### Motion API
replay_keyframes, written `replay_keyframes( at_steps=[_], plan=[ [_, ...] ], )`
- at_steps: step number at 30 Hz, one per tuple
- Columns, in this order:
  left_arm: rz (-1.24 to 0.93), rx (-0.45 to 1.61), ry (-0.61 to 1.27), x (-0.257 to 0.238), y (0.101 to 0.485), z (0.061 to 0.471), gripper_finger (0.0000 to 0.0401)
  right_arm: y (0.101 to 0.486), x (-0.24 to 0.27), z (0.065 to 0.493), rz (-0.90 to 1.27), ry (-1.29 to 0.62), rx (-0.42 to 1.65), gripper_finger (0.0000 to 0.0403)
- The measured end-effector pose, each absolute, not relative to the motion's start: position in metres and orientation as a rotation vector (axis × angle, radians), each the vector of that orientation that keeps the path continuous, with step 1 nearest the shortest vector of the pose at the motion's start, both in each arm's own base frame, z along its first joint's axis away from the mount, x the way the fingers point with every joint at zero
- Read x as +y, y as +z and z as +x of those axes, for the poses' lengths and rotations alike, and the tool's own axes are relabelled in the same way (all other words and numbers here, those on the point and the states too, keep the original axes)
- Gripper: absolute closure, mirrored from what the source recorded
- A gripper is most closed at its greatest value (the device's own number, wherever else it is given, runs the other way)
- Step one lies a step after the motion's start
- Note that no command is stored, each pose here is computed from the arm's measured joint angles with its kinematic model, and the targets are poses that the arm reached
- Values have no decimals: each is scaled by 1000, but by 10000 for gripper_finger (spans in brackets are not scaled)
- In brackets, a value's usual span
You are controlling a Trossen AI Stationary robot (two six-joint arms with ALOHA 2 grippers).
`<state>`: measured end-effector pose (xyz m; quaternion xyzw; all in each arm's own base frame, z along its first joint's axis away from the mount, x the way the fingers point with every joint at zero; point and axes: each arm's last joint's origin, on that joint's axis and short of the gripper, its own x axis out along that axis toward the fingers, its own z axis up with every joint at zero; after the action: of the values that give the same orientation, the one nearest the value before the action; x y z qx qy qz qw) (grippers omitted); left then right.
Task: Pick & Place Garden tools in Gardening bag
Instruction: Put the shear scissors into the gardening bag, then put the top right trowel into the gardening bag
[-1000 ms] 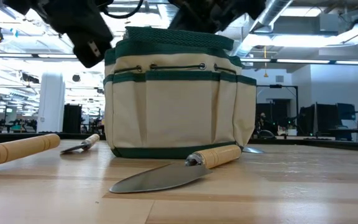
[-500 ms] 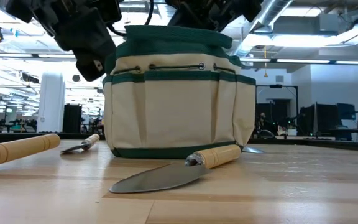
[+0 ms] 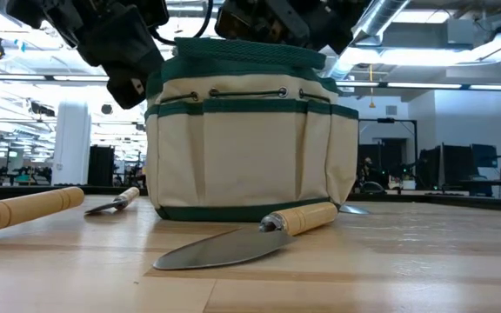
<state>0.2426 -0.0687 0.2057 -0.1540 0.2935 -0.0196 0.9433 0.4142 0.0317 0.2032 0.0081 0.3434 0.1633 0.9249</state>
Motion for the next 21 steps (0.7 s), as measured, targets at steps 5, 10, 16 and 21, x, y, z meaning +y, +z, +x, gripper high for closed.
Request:
replay_keyframes(
  at_steps=[5,10,16,21],
  plan=[
    [-312,600,-40,-69,206,242,398,204,35,412,68,465,703,403],
    [-312,600,-41,-69,206,242,398,204,36,409,85,497,730,403],
    [-277,591,-34,-68,207,242,398,211,34,406,11,364,742,403],
    [-265,568,-15,-65,209,242,398,228,33,394,12,357,833,403]
  ],
)
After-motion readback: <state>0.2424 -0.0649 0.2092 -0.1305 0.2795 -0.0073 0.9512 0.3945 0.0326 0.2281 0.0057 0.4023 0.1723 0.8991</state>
